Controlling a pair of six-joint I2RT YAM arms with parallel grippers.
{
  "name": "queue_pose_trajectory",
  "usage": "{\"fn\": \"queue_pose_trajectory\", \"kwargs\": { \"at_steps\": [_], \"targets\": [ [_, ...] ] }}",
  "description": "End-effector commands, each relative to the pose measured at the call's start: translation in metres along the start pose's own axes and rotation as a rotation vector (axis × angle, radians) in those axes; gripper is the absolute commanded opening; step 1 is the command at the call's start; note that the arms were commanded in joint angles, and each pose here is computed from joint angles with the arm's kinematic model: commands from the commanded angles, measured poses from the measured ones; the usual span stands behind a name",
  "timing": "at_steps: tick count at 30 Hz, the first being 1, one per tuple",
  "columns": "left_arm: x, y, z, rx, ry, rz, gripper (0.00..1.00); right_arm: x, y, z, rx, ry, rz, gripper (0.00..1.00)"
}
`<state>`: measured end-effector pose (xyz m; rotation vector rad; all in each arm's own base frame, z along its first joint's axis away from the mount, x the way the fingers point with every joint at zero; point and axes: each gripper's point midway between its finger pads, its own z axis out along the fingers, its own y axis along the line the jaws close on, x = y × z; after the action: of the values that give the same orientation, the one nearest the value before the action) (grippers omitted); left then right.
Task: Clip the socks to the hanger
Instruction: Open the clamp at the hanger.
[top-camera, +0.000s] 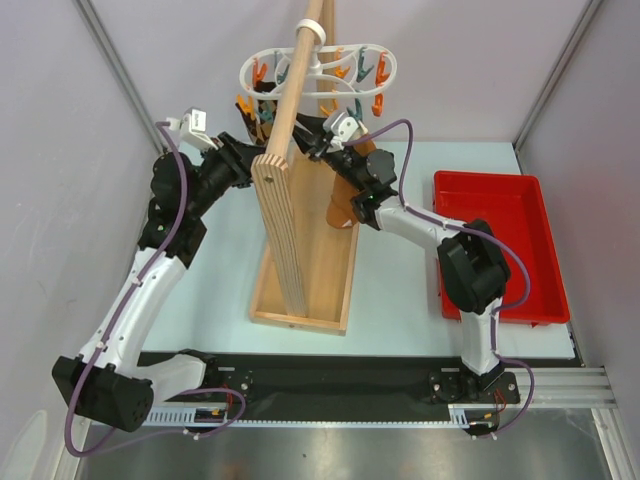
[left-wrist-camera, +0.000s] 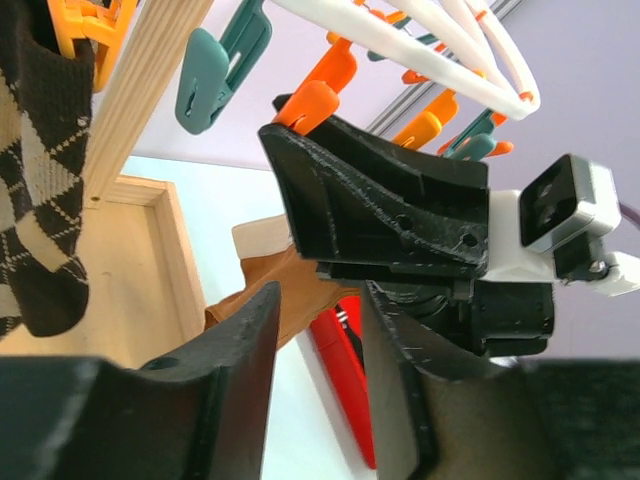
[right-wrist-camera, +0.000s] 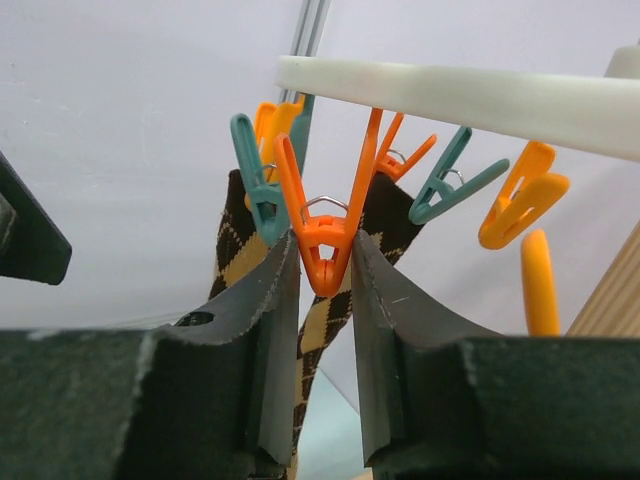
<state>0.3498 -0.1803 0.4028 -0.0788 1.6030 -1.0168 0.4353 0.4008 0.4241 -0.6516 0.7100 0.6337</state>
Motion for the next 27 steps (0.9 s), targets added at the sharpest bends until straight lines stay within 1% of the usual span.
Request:
{"fn": "queue_pose_trajectory", "kwargs": {
  "at_steps": [1, 3, 5, 6, 8, 9, 11, 13, 19, 21, 23, 24, 25, 27],
  "targets": [
    [-0.015, -0.015, -0.006, 0.04, -0.051, -0.057, 0.45, -0.031, -0.001, 0.009, 0.009, -0.059, -0.007, 0.17],
    [-0.012, -0.014, -0.003, 0.044, -0.049, -0.12, 0.46, -0.037, 0.0, 0.005, 0.023, -0.047, -0.005, 0.1],
    [-0.01, -0.013, 0.002, 0.054, -0.055, -0.162, 0.48, -0.038, 0.003, 0.002, 0.028, -0.01, -0.01, 0.07],
    [-0.01, -0.012, 0.005, 0.055, -0.055, -0.21, 0.48, -0.047, 0.002, -0.001, 0.036, -0.004, -0.029, 0.06],
    [-0.006, -0.009, 0.014, 0.057, -0.039, -0.251, 0.48, -0.043, 0.002, -0.004, 0.042, 0.063, -0.032, 0.0],
    [-0.005, -0.012, 0.016, 0.069, -0.025, -0.281, 0.47, -0.053, 0.002, -0.005, 0.048, 0.07, -0.04, 0.0],
    [-0.002, -0.013, 0.023, 0.07, -0.013, -0.305, 0.47, -0.052, 0.003, -0.01, 0.056, 0.114, -0.074, 0.0],
    [-0.004, -0.018, 0.026, 0.073, -0.03, -0.339, 0.47, -0.055, 0.0, -0.013, 0.067, 0.147, -0.108, 0.0],
    [-0.019, -0.036, 0.028, 0.09, -0.094, -0.365, 0.49, -0.052, -0.008, -0.024, 0.073, 0.241, -0.208, 0.0],
    [-0.024, -0.043, 0.029, 0.123, -0.11, -0.383, 0.49, -0.053, -0.012, -0.028, 0.084, 0.261, -0.257, 0.0],
    [-0.021, -0.051, 0.03, 0.167, -0.096, -0.389, 0.5, -0.052, -0.013, -0.032, 0.076, 0.279, -0.294, 0.0],
    [-0.019, -0.053, 0.031, 0.191, -0.088, -0.393, 0.49, -0.052, -0.013, -0.033, 0.068, 0.285, -0.298, 0.0],
    [-0.025, -0.063, 0.029, 0.253, -0.109, -0.374, 0.49, -0.052, -0.012, -0.034, 0.064, 0.295, -0.296, 0.0],
    [-0.019, -0.064, 0.029, 0.278, -0.09, -0.348, 0.49, -0.055, -0.01, -0.036, 0.05, 0.303, -0.287, 0.0]
  ]
}}
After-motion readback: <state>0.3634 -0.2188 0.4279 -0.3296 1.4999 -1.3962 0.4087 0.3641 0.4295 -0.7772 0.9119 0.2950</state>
